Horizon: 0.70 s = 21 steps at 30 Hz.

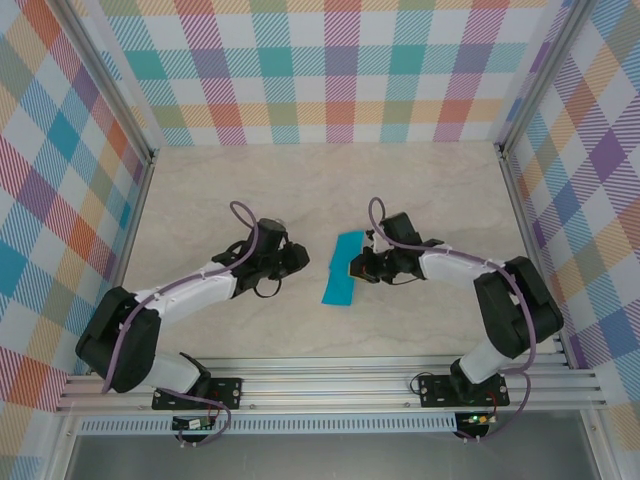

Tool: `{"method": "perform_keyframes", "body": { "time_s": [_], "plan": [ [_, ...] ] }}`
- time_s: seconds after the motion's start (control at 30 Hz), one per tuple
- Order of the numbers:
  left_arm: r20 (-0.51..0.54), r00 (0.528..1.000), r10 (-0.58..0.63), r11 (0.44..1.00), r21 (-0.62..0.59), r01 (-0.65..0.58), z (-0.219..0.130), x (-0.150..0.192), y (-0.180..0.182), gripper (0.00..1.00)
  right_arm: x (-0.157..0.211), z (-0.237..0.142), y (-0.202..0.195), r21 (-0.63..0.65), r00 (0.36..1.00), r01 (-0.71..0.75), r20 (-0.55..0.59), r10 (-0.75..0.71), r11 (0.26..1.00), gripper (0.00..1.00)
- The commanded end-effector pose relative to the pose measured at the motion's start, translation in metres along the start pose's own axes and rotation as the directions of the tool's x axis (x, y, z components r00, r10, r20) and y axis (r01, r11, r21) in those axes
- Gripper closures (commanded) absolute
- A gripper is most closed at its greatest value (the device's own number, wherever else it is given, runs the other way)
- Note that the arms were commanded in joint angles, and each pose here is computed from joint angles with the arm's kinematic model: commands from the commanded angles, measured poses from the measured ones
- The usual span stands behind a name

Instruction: Fold a paper plane with a square sheet of paper (pick it up from the middle)

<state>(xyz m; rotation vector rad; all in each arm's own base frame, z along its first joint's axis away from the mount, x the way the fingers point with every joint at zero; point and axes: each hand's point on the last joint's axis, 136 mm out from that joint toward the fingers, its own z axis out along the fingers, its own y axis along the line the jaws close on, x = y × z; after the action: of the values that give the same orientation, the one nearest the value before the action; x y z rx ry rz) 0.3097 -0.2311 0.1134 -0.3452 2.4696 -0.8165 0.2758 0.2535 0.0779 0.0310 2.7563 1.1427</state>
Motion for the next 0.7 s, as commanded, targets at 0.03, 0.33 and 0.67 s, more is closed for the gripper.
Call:
{"method": "perform_keyframes", "body": {
  "time_s": [0.03, 0.33, 0.67],
  "plan": [
    [0.085, 0.996, -0.017, 0.996, -0.082, 0.024, -0.018, -0.010, 0.022, 0.74, -0.003, -0.035, -0.002, 0.179, 0.996, 0.087, 0.004, -0.089, 0.980, 0.92],
    [0.155, 0.987, -0.034, 0.993, -0.104, 0.050, -0.037, -0.017, 0.035, 0.66, -0.014, -0.090, -0.020, 0.511, 0.983, 0.164, -0.012, -0.184, 0.844, 0.92],
    [0.188, 0.981, -0.051, 0.987, -0.138, 0.078, -0.043, -0.019, 0.046, 0.56, -0.027, -0.113, -0.021, 0.756, 0.962, 0.204, -0.037, -0.271, 0.622, 0.91]
  ]
}}
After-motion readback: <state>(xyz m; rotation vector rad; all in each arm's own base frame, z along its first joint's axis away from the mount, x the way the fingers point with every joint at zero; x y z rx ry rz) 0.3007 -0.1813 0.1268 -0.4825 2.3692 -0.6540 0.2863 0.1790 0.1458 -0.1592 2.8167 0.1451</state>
